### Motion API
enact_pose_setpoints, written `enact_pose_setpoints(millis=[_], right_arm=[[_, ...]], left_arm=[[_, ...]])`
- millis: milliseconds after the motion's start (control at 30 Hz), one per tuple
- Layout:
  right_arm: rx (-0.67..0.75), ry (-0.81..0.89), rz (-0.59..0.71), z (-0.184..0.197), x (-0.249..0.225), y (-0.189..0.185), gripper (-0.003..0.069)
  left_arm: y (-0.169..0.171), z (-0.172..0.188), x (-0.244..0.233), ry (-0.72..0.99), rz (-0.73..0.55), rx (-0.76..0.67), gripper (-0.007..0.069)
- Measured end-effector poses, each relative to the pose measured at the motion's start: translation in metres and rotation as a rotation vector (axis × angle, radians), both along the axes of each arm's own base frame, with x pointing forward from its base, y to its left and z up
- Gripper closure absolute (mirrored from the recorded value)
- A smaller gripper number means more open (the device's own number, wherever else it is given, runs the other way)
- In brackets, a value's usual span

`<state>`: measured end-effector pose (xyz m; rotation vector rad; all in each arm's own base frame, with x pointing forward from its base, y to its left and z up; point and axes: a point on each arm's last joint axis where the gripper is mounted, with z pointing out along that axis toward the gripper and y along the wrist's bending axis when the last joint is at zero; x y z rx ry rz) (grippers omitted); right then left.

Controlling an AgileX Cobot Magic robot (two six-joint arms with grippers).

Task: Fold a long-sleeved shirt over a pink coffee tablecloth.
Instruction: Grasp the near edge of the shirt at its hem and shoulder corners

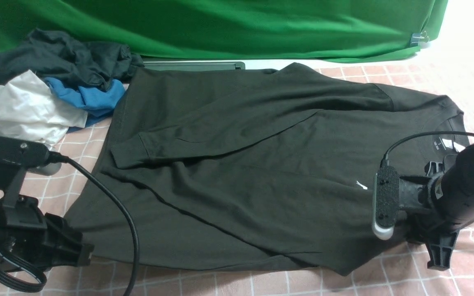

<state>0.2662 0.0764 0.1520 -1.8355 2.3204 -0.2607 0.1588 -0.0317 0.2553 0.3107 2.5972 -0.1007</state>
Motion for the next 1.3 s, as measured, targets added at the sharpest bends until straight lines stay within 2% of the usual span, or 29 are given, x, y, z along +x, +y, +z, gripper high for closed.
enact_pose_setpoints(millis=[133, 500, 800, 1033, 1167, 1200, 1300], right_arm=[[0.005, -0.005, -0.005, 0.002, 0.003, 0.001, 0.0369], [0.028, -0.057, -0.004, 0.009, 0.006, 0.003, 0.0258], [0.045, -0.092, 0.002, 0.010, 0.009, 0.004, 0.0267], [0.030, -0.060, -0.003, 0.008, 0.007, 0.003, 0.0363], [-0.004, 0.019, -0.013, 0.001, 0.002, 0.001, 0.0517], [-0.016, 0.043, -0.015, 0.001, 0.000, 0.000, 0.0575], [-0.029, 0.074, -0.030, 0.001, -0.003, -0.002, 0.0613]], left_arm=[[0.000, 0.000, 0.000, 0.000, 0.000, 0.000, 0.0568], [0.000, 0.000, 0.001, -0.007, 0.000, -0.001, 0.0568], [0.000, 0.000, 0.001, -0.007, 0.001, -0.002, 0.0568], [0.000, 0.000, 0.000, -0.008, 0.001, -0.002, 0.0568], [0.000, 0.000, 0.000, -0.002, 0.000, -0.001, 0.0568], [0.000, 0.000, 0.000, 0.000, 0.000, -0.001, 0.0568], [0.000, 0.001, -0.001, 0.006, 0.000, 0.000, 0.0568]])
